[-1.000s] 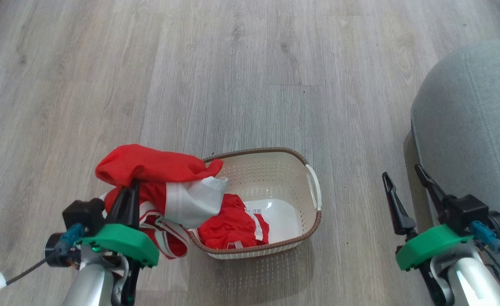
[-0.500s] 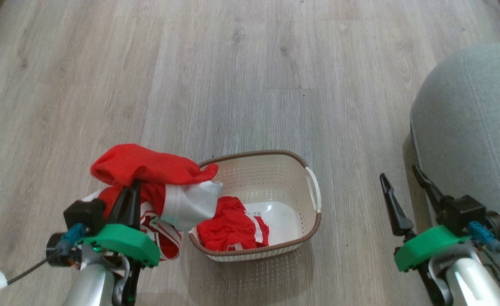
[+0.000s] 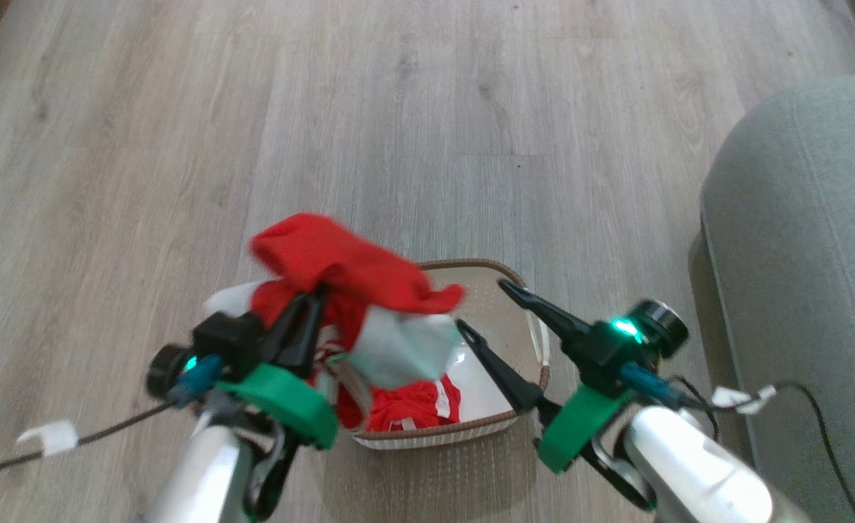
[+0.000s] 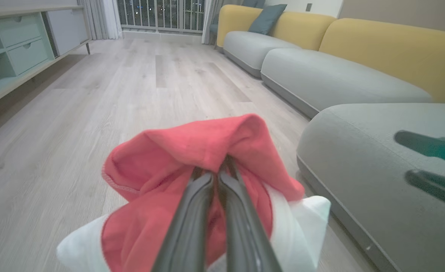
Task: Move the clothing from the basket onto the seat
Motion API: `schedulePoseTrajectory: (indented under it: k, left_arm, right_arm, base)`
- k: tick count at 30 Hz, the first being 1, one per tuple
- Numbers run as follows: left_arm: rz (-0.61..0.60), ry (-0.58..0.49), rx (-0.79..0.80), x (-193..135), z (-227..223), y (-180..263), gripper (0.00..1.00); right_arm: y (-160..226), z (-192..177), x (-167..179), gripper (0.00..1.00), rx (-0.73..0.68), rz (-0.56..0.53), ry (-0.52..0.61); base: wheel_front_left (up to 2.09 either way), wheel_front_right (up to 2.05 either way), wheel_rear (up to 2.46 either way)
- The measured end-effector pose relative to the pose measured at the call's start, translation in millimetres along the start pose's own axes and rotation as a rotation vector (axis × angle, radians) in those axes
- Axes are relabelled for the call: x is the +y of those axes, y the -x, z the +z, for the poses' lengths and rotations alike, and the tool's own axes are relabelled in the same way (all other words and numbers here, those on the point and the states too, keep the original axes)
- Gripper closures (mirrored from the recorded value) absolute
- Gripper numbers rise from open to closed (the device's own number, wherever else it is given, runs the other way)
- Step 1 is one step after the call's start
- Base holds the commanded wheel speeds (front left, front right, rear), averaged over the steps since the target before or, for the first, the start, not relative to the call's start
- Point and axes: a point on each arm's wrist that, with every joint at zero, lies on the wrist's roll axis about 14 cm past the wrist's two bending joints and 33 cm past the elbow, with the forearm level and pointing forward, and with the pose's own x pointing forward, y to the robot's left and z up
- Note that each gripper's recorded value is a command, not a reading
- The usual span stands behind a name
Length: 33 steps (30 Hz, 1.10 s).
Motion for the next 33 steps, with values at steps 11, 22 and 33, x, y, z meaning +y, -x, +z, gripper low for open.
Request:
schedulePoseTrajectory:
  k: [11, 22, 33]
  left_arm:
    - [-0.251, 0.001, -0.04, -82, 24, -4, 1.0]
    - [-0.319, 0.048, -0.023, -106, 23, 2, 0.91]
    - [-0.358, 0.071, -0.008, -120, 5, -11, 0.0]
  right_arm:
    - [-33, 8, 36, 0.0, 0.012, 0.193, 0.054]
    - [-35, 7, 29, 1.0, 0.03, 0.177, 0.059]
    - [-7, 11, -44, 1.0, 0.027, -0.034, 0.062]
  base:
    - [0.0, 0.0, 0.0]
    - [0.0, 0.0, 0.0]
    - [0.0, 0.0, 0.0]
